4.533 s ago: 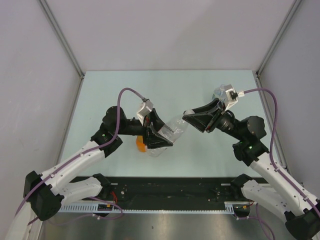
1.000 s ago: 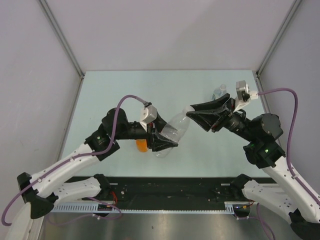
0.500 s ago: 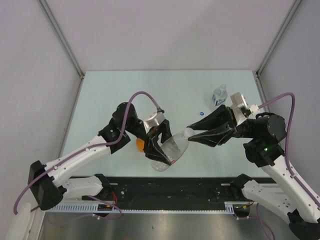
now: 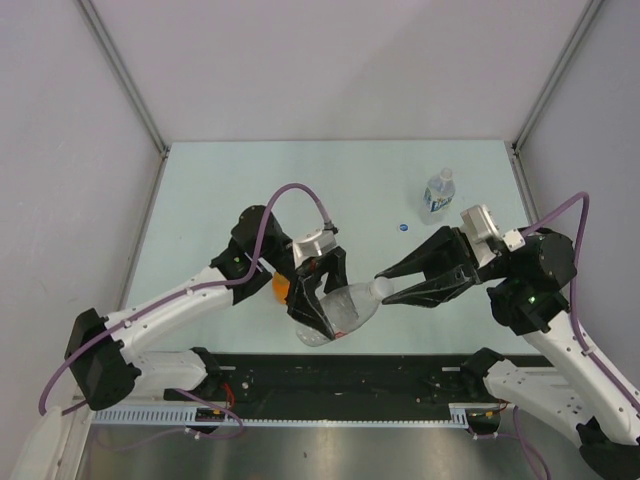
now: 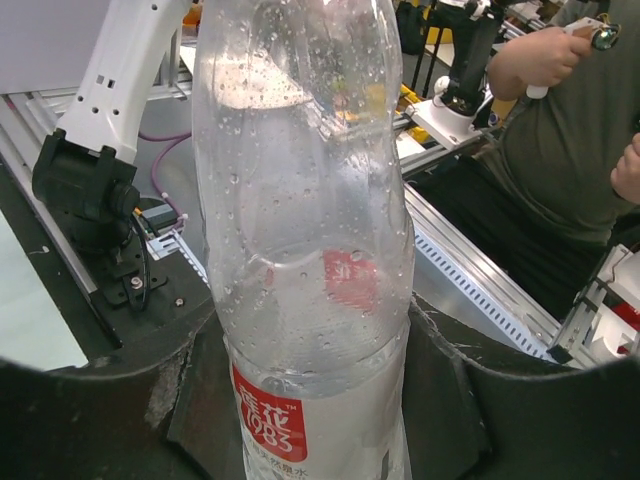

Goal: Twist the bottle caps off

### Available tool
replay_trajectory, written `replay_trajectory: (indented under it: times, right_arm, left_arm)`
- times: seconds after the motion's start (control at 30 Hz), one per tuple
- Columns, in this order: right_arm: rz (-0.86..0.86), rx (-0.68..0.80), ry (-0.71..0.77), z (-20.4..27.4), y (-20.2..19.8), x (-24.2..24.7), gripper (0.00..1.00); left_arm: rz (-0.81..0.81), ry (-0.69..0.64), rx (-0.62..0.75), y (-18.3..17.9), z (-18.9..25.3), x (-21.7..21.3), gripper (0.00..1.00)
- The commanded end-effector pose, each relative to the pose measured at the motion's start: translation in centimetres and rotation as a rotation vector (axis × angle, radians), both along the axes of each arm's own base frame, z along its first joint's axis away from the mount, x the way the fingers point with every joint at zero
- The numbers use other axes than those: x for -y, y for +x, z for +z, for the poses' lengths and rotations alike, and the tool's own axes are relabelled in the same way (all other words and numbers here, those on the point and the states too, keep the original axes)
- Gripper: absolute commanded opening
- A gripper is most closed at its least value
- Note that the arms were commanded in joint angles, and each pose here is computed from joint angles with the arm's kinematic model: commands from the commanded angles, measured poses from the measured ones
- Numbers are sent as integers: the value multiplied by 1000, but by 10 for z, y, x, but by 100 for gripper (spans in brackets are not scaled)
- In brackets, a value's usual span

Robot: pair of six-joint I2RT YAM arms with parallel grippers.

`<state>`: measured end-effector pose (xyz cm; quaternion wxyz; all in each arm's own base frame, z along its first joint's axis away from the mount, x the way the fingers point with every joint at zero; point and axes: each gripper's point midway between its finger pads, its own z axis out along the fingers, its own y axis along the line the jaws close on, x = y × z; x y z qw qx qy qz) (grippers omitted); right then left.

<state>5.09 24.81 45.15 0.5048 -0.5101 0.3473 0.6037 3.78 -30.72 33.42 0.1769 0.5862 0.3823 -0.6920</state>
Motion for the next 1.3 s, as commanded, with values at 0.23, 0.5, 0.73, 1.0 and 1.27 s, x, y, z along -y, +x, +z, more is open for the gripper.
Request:
replay_trajectory:
  times: [0.23,0.5,0.73,1.0,1.27]
  right_arm:
    - [165,-36,-119,-21,-29,6,0]
    - [-73,-130,-110,-14,9,5,50]
    - [-253,-197,-98,-11,36,7,74]
    - [-488,-275,-20,2,70,19,86]
    - [-735,-402,95,14,111,39,91]
  left_arm:
    - [101,-116,89,14,23,10,0]
    - [290,-52,130,38,19,19,0]
    - [420,-55,161,53,19,22,0]
    - [756,-90,228,95,31,17,0]
    - [1021,-131,319,120,44,0,0]
